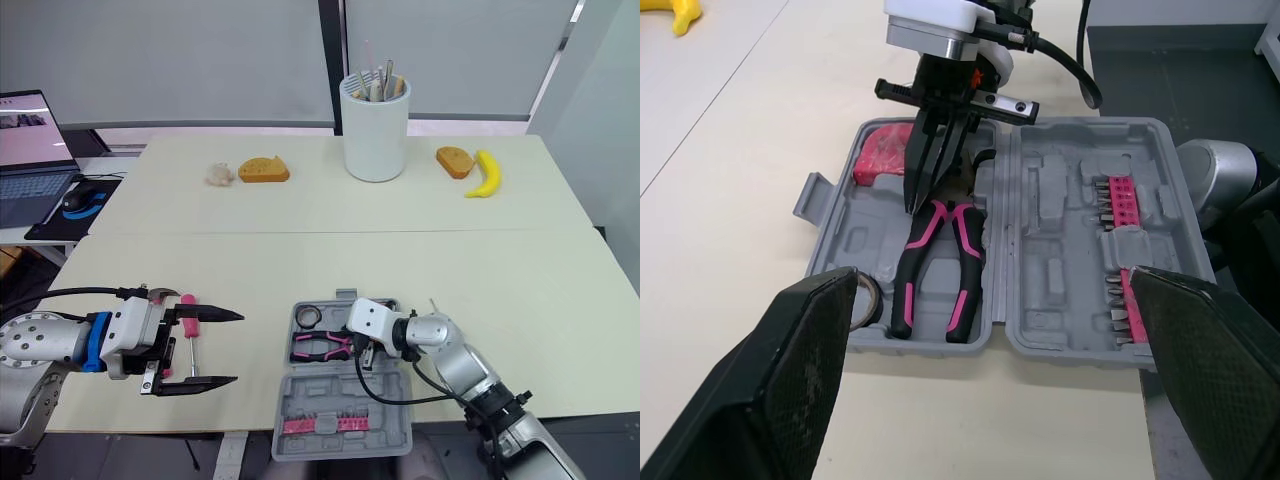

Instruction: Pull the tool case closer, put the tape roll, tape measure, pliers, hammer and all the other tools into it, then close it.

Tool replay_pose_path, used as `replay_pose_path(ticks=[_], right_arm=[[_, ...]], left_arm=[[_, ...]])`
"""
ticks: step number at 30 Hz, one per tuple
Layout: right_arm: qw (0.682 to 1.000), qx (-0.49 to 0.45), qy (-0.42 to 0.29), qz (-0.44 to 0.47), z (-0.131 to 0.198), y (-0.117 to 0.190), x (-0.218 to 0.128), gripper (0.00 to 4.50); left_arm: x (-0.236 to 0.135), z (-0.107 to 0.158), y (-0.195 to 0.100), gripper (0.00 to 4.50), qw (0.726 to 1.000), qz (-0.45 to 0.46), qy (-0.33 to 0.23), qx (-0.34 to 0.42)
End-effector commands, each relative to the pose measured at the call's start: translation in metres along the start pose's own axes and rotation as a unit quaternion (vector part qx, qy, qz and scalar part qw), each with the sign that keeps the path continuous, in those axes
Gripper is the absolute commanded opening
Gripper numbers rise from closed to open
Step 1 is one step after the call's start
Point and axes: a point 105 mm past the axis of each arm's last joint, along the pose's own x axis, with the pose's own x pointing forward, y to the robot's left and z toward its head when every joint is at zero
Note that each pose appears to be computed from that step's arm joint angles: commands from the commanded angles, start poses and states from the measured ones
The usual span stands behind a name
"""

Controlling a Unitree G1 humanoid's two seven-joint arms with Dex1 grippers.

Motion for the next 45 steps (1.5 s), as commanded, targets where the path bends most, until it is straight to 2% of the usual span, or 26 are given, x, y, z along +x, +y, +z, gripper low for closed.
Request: replay_pose_path(ticks=[1, 7, 15, 18, 23, 26, 31, 36, 38, 42, 45], right_arm=[[0.999, -0.012, 0.028, 0.011, -0.014, 0.008, 0.006, 0.01], [0.996, -0.041, 0.082, 0.019, -0.039, 0.013, 0.006, 0.01], [0.996, -0.016, 0.082, 0.012, -0.043, 0.007, 0.002, 0.01], [0.999, -0.005, 0.044, 0.012, -0.029, 0.005, 0.0, 0.01], [0.998, -0.003, -0.049, -0.025, 0.014, -0.023, -0.025, 0.01], [0.998, -0.01, -0.065, 0.003, 0.028, -0.03, -0.067, 0.58], [0.999, 0.018, -0.016, 0.027, 0.02, -0.039, -0.136, 1.63], [0.997, 0.072, 0.029, -0.02, 0.015, -0.059, -0.203, 2.81], [0.993, 0.091, 0.054, -0.051, 0.014, -0.064, -0.233, 3.27], [0.985, 0.128, 0.077, -0.083, 0.006, -0.062, -0.262, 4.48], [0.98, 0.145, 0.093, -0.104, -0.012, -0.064, -0.273, 4.48]], left_arm=[[0.003, 0.006, 0.0, 4.5, 1.0, -0.001, -0.007, 0.014], [0.004, 0.006, 0.0, 4.5, 1.0, 0.0, -0.007, 0.014], [0.005, 0.008, -0.001, 4.5, 1.0, 0.001, -0.008, 0.013], [0.005, 0.006, -0.002, 4.5, 1.0, 0.003, -0.006, 0.008], [-0.002, 0.001, 0.002, 4.5, 1.0, 0.022, 0.004, -0.02], [-0.018, -0.004, 0.009, 4.5, 0.997, 0.048, 0.021, -0.054], [-0.048, -0.008, 0.017, 4.5, 0.989, 0.086, 0.049, -0.114], [-0.079, -0.005, 0.022, 4.5, 0.975, 0.134, 0.065, -0.166], [-0.104, -0.007, 0.026, 4.5, 0.962, 0.181, 0.069, -0.192], [-0.137, -0.021, 0.025, 4.5, 0.938, 0.24, 0.082, -0.238], [-0.158, -0.043, 0.016, 4.5, 0.92, 0.263, 0.108, -0.27]])
